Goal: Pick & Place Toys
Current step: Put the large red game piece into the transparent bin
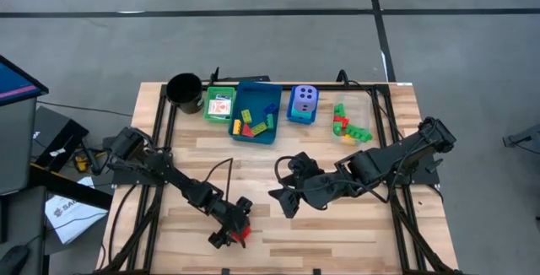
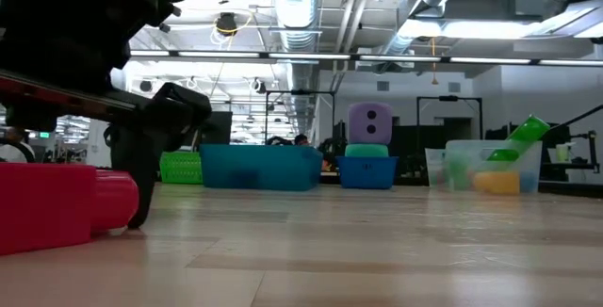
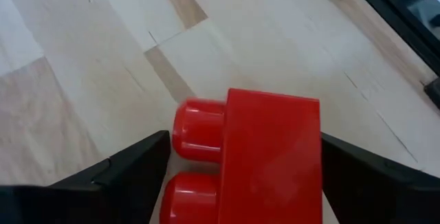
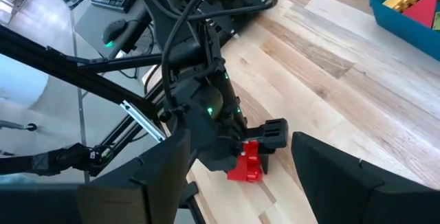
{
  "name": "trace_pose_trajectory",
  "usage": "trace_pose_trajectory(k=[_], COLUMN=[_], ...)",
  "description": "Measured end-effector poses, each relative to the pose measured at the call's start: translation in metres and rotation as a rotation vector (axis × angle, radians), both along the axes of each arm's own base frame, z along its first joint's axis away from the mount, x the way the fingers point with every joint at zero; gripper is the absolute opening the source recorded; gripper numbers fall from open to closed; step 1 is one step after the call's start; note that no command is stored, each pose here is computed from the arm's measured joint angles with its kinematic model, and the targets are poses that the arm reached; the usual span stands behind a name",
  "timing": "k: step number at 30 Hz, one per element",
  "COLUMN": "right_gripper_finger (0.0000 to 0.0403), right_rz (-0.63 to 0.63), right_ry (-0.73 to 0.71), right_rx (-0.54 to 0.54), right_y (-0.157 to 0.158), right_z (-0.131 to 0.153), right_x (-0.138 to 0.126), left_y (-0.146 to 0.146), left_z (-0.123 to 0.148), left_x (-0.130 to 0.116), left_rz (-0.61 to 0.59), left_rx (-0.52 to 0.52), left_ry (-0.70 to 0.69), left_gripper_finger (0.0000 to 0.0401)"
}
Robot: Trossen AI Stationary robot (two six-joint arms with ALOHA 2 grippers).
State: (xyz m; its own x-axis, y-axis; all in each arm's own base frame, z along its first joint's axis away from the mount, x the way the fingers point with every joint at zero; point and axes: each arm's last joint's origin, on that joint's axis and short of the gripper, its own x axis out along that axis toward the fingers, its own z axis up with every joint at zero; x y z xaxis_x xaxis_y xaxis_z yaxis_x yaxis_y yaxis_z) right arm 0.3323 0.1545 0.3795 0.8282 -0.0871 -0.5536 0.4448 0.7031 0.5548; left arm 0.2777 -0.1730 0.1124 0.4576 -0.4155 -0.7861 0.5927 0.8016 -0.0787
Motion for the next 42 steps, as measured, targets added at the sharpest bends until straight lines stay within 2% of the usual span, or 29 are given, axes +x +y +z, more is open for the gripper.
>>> trace_pose_trajectory(k=[4,9,20,25,29,35,38,42], right_gripper_finger=[0.025,0.025,0.025,0.025,0.025,0.025,0.025,0.025], right_rz=[0.0,0.0,-0.001,-0.001,0.003,0.007,0.018,0.048], right_ry=[-0.001,-0.006,-0.026,-0.055,-0.064,-0.066,-0.065,-0.075], right_rx=[0.001,0.003,0.013,0.026,0.026,0.011,-0.019,-0.097], right_y=[0.0,0.0,0.001,0.001,0.002,0.0,-0.003,-0.011], right_z=[0.0,0.0,0.002,0.005,0.005,0.006,0.006,0.013], right_x=[0.0,0.0,0.001,0.003,0.004,0.005,0.006,0.009], left_y=[0.001,0.001,0.002,0.013,0.039,0.093,0.121,0.152], left_z=[0.006,0.015,0.014,0.024,0.052,0.118,0.152,0.19], left_x=[-0.003,-0.002,-0.002,0.001,0.003,-0.007,-0.02,-0.046], left_rz=[0.004,0.004,0.011,0.05,0.158,0.37,0.515,0.72], left_rx=[-0.003,-0.019,-0.014,-0.011,0.009,-0.037,-0.136,-0.321], left_ry=[-0.006,-0.037,-0.038,-0.043,-0.103,-0.282,-0.379,-0.488], left_gripper_finger=[0.0314,0.0262,0.0262,0.0262,0.0262,0.0262,0.0262,0.0262])
